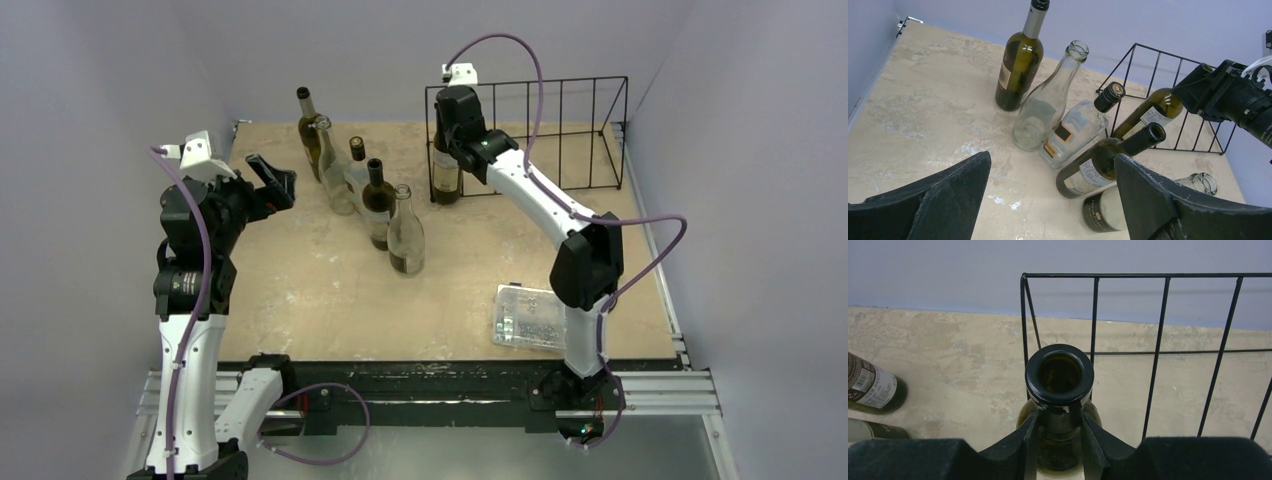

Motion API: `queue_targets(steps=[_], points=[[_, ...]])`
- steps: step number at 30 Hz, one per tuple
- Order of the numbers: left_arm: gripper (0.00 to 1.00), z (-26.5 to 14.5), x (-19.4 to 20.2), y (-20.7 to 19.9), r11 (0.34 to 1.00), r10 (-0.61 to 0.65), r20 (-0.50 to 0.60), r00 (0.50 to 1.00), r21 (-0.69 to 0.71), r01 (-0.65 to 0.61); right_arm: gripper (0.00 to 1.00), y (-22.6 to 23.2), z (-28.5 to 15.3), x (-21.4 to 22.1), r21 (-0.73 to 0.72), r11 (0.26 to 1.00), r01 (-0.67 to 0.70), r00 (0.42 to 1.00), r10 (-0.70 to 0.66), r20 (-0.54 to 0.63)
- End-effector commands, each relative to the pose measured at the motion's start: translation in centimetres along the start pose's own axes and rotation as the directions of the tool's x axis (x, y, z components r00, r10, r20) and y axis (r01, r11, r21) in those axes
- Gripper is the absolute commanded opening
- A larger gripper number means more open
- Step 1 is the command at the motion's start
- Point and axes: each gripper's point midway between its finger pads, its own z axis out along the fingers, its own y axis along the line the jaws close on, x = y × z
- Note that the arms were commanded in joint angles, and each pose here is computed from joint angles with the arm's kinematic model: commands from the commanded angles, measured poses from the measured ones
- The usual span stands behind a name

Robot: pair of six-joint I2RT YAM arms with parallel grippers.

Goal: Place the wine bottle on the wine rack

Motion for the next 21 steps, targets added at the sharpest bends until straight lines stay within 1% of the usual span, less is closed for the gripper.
queue_targets(steps=[1,10,18,21], points=[[0.93,0.0,-1.1,-0.5,1.0,-0.011,0.038,0.999,0.024,0.01,0.0,0.1,-0.6,-5.3,-0.028,0.996,-0.086,0.988,0.089,0.124],[0.93,0.0,-1.0,-0.5,1.0,-0.011,0.036,0.999,0.023,0.011,0.0,0.5,2.3,-4.3,-0.014,0.997,-0.081,0.992,0.082,0.098],[0.93,0.3,-0.9,-0.4,1.0,-0.014,0.029,0.999,0.02,0.014,0.18,0.6,4.4,-3.3,-0.001,0.997,-0.081,0.992,0.081,0.098],[0.93,0.4,-0.9,-0.3,1.0,-0.015,0.027,1.0,0.017,0.015,0.21,0.4,5.4,-3.3,0.01,0.997,-0.076,0.992,0.075,0.104]])
